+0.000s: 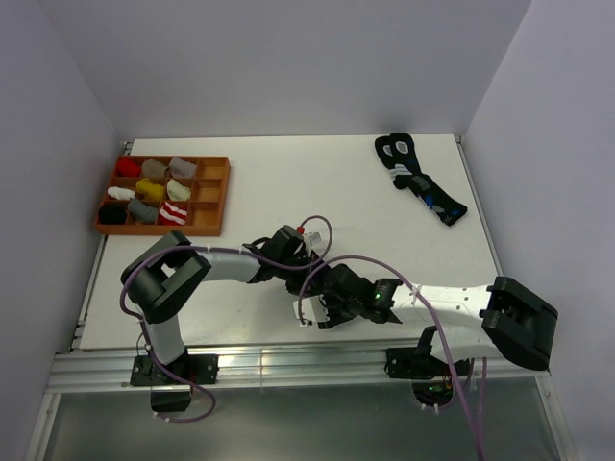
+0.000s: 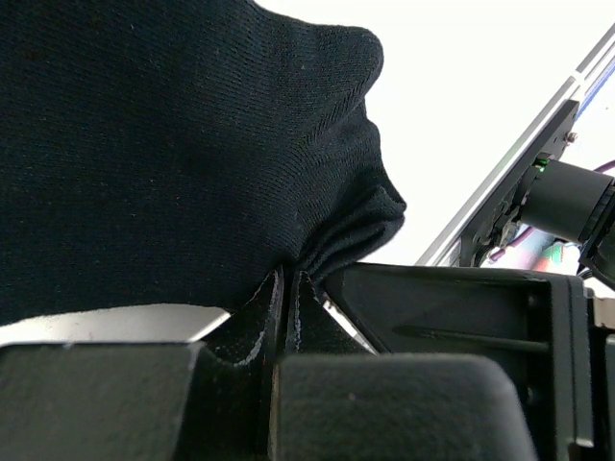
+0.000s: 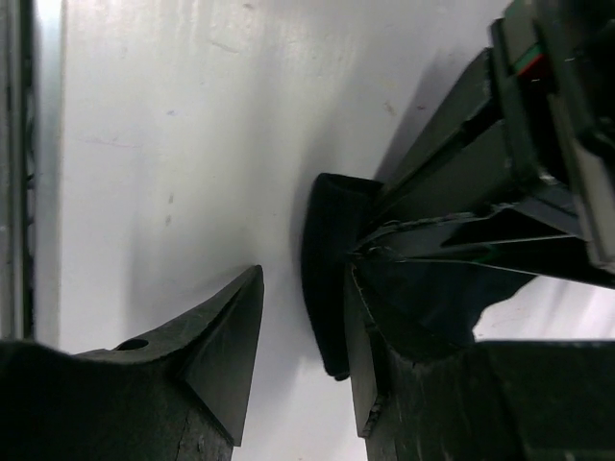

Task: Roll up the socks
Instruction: Roll the sock at the center of the board.

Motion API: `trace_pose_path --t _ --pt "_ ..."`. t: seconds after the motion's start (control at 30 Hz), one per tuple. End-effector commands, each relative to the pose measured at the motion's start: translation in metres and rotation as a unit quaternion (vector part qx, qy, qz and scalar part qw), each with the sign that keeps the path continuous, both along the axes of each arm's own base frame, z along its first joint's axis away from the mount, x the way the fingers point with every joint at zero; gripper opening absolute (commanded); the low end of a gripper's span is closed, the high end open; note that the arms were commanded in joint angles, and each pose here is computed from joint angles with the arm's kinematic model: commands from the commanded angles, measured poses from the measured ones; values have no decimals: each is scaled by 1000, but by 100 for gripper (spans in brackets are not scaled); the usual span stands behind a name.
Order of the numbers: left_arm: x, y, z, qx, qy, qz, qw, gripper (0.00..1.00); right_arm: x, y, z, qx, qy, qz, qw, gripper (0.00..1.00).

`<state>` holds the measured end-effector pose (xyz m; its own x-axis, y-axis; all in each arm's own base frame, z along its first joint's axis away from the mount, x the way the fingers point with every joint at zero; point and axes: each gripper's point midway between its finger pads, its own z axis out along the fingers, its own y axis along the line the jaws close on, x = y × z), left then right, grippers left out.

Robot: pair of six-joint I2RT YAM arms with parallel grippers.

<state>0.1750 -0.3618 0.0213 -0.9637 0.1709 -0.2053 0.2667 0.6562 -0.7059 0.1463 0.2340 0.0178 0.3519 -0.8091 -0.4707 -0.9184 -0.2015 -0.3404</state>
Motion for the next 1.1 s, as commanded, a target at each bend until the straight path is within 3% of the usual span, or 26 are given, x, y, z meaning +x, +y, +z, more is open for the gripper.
trace_pose_path --t 0.0,0.53,1.07 --pt "-6 14 -21 42 12 -4 999 0 15 9 10 19 -43 -4 999 47" --pt "-12 19 -20 43 13 -7 999 0 43 -1 -2 -7 -51 -33 998 45" --pt "-15 18 -22 36 20 -15 999 0 46 -18 -2 -12 64 -46 997 40"
